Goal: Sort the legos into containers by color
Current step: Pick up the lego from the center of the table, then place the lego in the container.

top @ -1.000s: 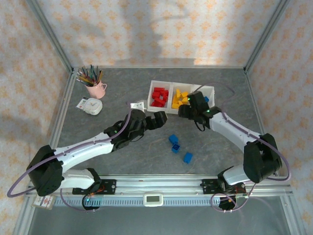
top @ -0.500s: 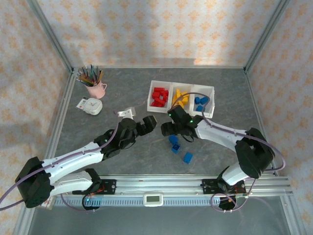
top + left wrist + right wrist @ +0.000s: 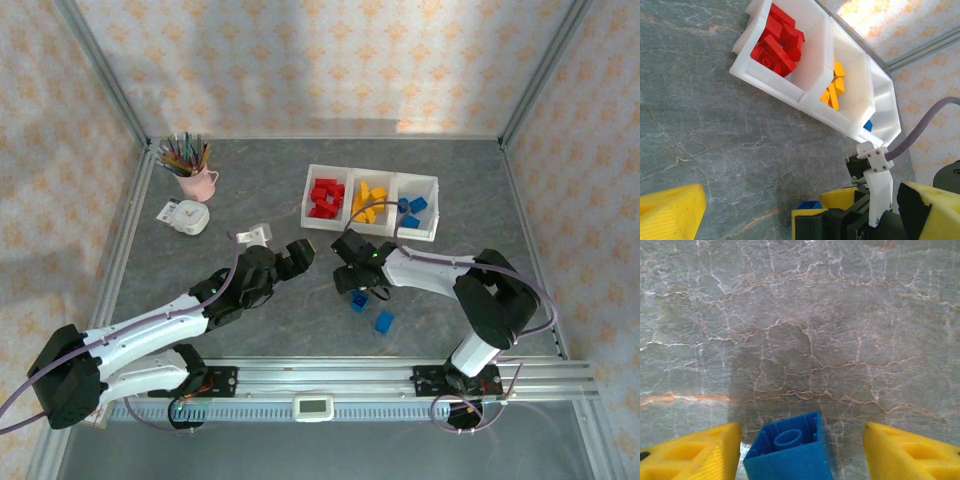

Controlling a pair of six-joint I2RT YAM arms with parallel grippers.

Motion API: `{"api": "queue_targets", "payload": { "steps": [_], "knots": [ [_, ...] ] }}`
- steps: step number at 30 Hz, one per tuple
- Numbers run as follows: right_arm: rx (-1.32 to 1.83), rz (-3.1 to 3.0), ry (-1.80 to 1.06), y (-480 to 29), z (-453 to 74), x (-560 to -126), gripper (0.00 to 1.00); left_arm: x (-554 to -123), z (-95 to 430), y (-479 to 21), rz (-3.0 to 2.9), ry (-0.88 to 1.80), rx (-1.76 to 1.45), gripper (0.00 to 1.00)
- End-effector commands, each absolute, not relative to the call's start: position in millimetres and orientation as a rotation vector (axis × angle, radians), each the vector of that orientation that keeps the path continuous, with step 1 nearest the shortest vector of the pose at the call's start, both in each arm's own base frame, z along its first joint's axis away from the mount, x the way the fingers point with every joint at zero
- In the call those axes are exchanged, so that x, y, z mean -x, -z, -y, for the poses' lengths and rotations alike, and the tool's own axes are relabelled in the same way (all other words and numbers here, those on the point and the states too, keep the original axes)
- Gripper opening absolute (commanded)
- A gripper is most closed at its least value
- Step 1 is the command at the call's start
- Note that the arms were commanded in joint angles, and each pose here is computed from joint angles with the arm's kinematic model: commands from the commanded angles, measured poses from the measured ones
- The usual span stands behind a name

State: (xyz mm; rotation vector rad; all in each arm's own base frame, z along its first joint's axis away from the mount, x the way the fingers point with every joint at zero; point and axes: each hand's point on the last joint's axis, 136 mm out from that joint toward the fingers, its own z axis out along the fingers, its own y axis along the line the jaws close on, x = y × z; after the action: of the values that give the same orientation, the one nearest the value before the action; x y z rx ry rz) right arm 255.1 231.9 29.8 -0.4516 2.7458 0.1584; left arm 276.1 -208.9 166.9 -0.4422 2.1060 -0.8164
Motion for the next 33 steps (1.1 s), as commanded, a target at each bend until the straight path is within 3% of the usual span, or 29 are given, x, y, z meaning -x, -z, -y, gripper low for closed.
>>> {"api": "queue_targets", "payload": {
  "steps": [1,15,25,33],
  "knots": [
    [0.432,-2.762,-0.022,-21,-214,-253,0.59,-278,202,-167,-2.097,0.796,0.468,0.99],
    [0.379,-2.733,-0.060,-31,-216,-259,0.30,-280,211,-167,-2.119,0.809,0.432,0.99],
    [0.172,-2.618,-0.126,-85,-197,-294,0.29,-289,229,-184,-2.123,0.819,0.347,0.99],
    [-0.138,-2.446,-0.159,-145,-142,-358,0.29,-307,261,-202,-2.120,0.861,0.241,0.99]
  ]
}}
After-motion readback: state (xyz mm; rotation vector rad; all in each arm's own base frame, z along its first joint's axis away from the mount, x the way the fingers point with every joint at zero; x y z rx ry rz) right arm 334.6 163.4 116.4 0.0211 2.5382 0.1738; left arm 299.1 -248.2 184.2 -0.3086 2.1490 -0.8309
